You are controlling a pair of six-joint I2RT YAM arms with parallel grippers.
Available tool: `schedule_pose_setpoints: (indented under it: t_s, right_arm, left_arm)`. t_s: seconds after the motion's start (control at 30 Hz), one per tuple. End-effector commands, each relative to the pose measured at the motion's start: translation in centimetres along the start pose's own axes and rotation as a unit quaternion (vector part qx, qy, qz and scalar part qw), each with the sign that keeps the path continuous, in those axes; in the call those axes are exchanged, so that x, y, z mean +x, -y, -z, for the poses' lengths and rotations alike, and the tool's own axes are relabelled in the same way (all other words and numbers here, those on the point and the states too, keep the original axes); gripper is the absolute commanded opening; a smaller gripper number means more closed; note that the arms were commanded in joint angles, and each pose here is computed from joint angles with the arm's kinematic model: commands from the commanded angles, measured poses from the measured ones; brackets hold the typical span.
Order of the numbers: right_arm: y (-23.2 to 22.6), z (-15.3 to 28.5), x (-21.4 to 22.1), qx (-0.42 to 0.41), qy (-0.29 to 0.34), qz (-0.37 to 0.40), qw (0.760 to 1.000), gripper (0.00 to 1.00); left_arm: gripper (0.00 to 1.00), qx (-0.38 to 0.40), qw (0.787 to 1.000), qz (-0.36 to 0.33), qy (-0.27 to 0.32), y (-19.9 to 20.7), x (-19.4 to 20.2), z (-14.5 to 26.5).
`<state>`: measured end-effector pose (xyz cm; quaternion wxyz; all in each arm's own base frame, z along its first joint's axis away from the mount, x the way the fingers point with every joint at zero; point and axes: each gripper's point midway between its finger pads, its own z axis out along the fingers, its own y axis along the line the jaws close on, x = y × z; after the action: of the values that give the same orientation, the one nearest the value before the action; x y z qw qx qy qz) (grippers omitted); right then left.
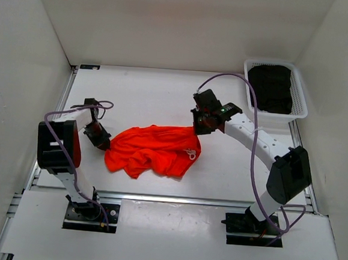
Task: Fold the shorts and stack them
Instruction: Flatten the shorts out
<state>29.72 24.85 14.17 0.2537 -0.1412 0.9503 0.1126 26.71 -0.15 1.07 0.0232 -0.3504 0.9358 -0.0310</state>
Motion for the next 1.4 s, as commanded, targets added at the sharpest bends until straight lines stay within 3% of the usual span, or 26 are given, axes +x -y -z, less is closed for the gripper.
schedule_pose_setpoints:
  t_s: [0.0, 0.2, 0.23, 0.37, 0.4, 0.43, 0.5, 0.53, 0.63, 0.73, 0.8, 0.83, 0.87, 0.9, 0.93, 0.97, 1.0, 1.03, 1.07, 1.1, 1.13, 1.17, 1.2, 1.23, 1.33, 1.37]
  right_arm:
    - [0.6, 1.5, -1.7, -0.005, 0.035, -0.007, 0.999, 0.0]
    - [4.2, 2.2, -4.7, 0.022, 0.067, -0.024, 0.997, 0.0]
    - [5.1, 2.2, -5.4, 0.037, 0.074, -0.023, 0.996, 0.0]
    - [8.7, 2.3, -11.0, 0.06, 0.112, -0.06, 0.99, 0.0]
    - [8.5, 4.9, -14.9, 0.05, 0.161, -0.066, 0.984, 0.0]
    - [8.9, 6.2, -16.2, 0.049, 0.17, -0.066, 0.982, 0.0]
    - [9.3, 8.6, -19.6, 0.037, 0.209, -0.075, 0.974, 0.0]
    - [8.4, 12.6, -22.6, 0.019, 0.266, -0.071, 0.961, 0.0]
    - [7.9, 18.3, -25.2, 0.007, 0.335, -0.059, 0.94, 0.0]
    - [7.2, 22.5, -24.6, -0.007, 0.372, -0.043, 0.927, 0.0]
    - [7.6, 21.3, -22.9, 0.008, 0.364, -0.041, 0.931, 0.0]
    - [7.3, 23.4, -21.7, 0.008, 0.383, -0.041, 0.923, 0.0]
    - [7.9, 23.7, -21.1, 0.018, 0.393, -0.045, 0.918, 0.0]
    - [8.5, 20.2, -18.3, 0.032, 0.355, -0.047, 0.933, 0.0]
    - [8.9, 22.1, -16.5, 0.043, 0.374, -0.051, 0.925, 0.0]
    - [9.5, 21.5, -14.9, 0.052, 0.37, -0.07, 0.925, 0.0]
    - [9.7, 23.0, -13.1, 0.053, 0.391, -0.078, 0.915, 0.0]
    - [10.5, 18.6, -9.3, 0.071, 0.342, -0.081, 0.934, 0.0]
    - [11.3, 17.5, -7.4, 0.086, 0.329, -0.091, 0.936, 0.06]
    - [12.3, 17.6, -4.9, 0.11, 0.322, -0.107, 0.934, 0.16]
    - [12.5, 16.5, -2.9, 0.108, 0.303, -0.132, 0.938, 0.53]
    - [13.0, 14.3, 0.0, 0.116, 0.264, -0.146, 0.946, 0.67]
    - [13.4, 14.0, 2.4, 0.125, 0.239, -0.166, 0.949, 0.77]
    - [13.1, 13.5, 3.5, 0.116, 0.228, -0.203, 0.945, 0.87]
    - [13.4, 12.2, 6.5, 0.119, 0.201, -0.248, 0.94, 0.87]
    - [13.0, 12.2, 6.5, 0.11, 0.201, -0.266, 0.936, 0.77]
  left_arm:
    - [0.11, 0.006, 1.0, 0.002, 0.029, 0.5, -1.5, -0.1]
    - [0.1, 0.03, 0.996, -0.005, 0.084, 2.6, -4.9, 5.2]
    - [0.1, 0.047, 0.992, -0.006, 0.118, 3.9, -7.0, 7.8]
    - [0.1, 0.104, 0.978, -0.01, 0.181, 8.1, -11.8, 15.2]
    - [0.1, 0.097, 0.98, -0.01, 0.171, 8.4, -12.1, 15.8]
    - [0.1, 0.133, 0.967, -0.021, 0.215, 10.4, -13.7, 20.2]
    - [0.1, 0.158, 0.956, -0.029, 0.245, 11.5, -14.7, 24.1]
    - [0.1, 0.183, 0.941, -0.03, 0.282, 12.1, -15.3, 28.1]
    - [0.1, 0.228, 0.915, -0.034, 0.332, 12.2, -15.6, 33.6]
    - [0.1, 0.267, 0.883, -0.032, 0.385, 11.2, -14.1, 38.9]
    - [0.1, 0.282, 0.876, -0.038, 0.389, 11.2, -13.4, 38.8]
    - [0.1, 0.287, 0.868, -0.044, 0.403, 10.5, -12.2, 40.0]
    - [0.1, 0.27, 0.884, -0.046, 0.379, 9.9, -11.6, 37.5]
    - [0.1, 0.27, 0.889, -0.049, 0.368, 9.7, -10.9, 36.5]
    - [0.1, 0.279, 0.884, -0.052, 0.372, 8.9, -9.2, 36.8]
    - [0.1, 0.257, 0.908, -0.057, 0.326, 8.5, -7.7, 31.9]
    - [0.1, 0.259, 0.913, -0.059, 0.308, 8.3, -6.3, 30.1]
    - [0.14, 0.282, 0.904, -0.056, 0.317, 7.7, -4.7, 30.3]
    - [0.22, 0.288, 0.909, -0.054, 0.296, 7.5, -3.2, 28.3]
    - [0.35, 0.265, 0.934, -0.033, 0.236, 6.1, -1.1, 22.5]
    - [0.51, 0.263, 0.94, -0.03, 0.217, 5.6, 0.4, 20.6]
    - [0.73, 0.276, 0.936, -0.03, 0.215, 5.1, 1.6, 19.9]
    - [0.99, 0.252, 0.95, -0.024, 0.181, 3.9, 3.0, 16.5]
    - [0.99, 0.245, 0.955, -0.017, 0.169, 3.6, 3.4, 15.4]
    - [0.96, 0.24, 0.958, -0.023, 0.158, 3.8, 3.4, 15.2]
    - [0.89, 0.226, 0.961, -0.023, 0.157, 3.7, 2.8, 15.0]
